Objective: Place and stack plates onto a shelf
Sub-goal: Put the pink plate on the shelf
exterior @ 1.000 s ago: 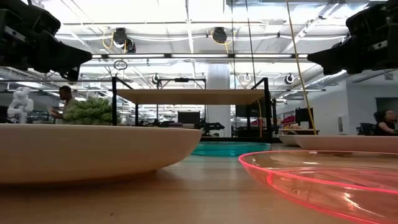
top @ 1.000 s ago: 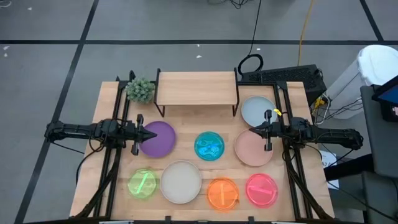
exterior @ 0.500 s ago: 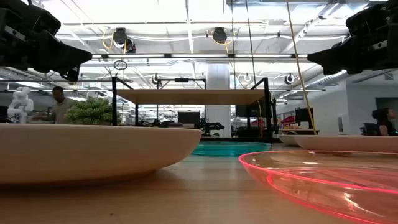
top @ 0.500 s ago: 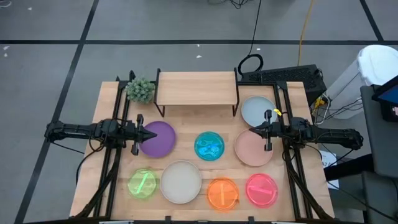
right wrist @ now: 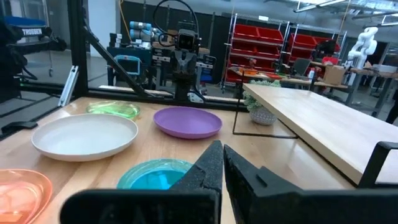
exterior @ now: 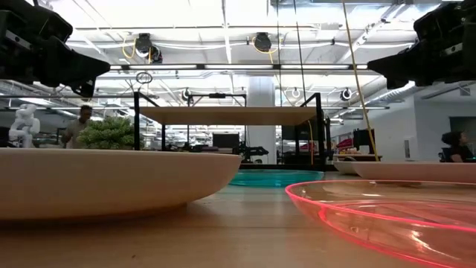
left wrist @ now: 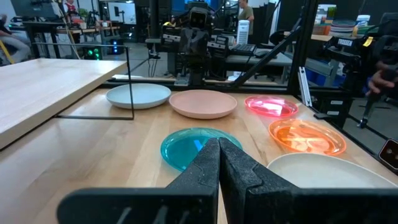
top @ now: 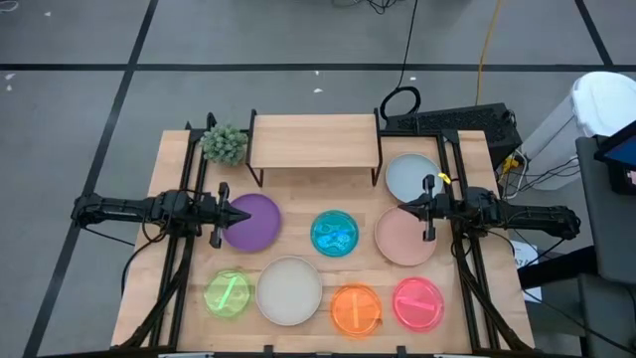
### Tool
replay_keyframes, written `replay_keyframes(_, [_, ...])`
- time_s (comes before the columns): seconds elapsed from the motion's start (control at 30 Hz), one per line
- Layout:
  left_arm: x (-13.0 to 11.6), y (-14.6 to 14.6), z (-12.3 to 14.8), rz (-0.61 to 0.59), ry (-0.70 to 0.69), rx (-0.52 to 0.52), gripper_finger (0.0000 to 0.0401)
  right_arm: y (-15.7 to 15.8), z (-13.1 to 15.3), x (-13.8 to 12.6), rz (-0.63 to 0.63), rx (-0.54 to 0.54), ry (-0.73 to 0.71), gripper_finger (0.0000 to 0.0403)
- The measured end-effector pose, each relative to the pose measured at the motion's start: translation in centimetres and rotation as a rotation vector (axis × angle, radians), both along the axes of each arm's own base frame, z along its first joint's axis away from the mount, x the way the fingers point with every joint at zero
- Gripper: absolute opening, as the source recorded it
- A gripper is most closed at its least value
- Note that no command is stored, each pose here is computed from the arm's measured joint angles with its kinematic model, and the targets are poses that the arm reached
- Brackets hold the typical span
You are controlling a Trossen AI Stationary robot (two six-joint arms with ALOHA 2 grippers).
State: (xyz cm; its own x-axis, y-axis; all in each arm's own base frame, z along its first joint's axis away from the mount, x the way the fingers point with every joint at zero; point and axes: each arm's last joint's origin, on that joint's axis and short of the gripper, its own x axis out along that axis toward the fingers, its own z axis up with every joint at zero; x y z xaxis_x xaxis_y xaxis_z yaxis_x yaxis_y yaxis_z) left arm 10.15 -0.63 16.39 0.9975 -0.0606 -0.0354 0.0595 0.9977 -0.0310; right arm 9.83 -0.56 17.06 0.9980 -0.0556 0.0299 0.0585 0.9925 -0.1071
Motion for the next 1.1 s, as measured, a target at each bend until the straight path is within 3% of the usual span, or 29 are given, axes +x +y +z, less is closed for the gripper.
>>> replay_keyframes(0.13, [0.0, 0.0, 0.0, 0.0, 0.0, 0.0, 0.0003, 0.1, 0.3, 0.0, 0.015, 0.085, -0.026, 0.0])
replay_keyframes(0.23, [0.0, 0.0, 0.0, 0.0, -0.001, 0.0, 0.0003, 0.3, 0.5, 0.1, 0.028, 0.065, 0.03, 0.0])
replay_keyframes(0.6, [0.0, 0.0, 0.1, 0.0, -0.006, 0.002, 0.0003, 0.5, 9.4, 0.1, 0.05, 0.103, 0.145, 0.0])
replay_keyframes(1.1, [0.0, 0.0, 0.1, 0.0, -0.007, 0.0, 0.0003, 0.7, 21.2, 2.6, 0.047, 0.183, 0.274, 0.0])
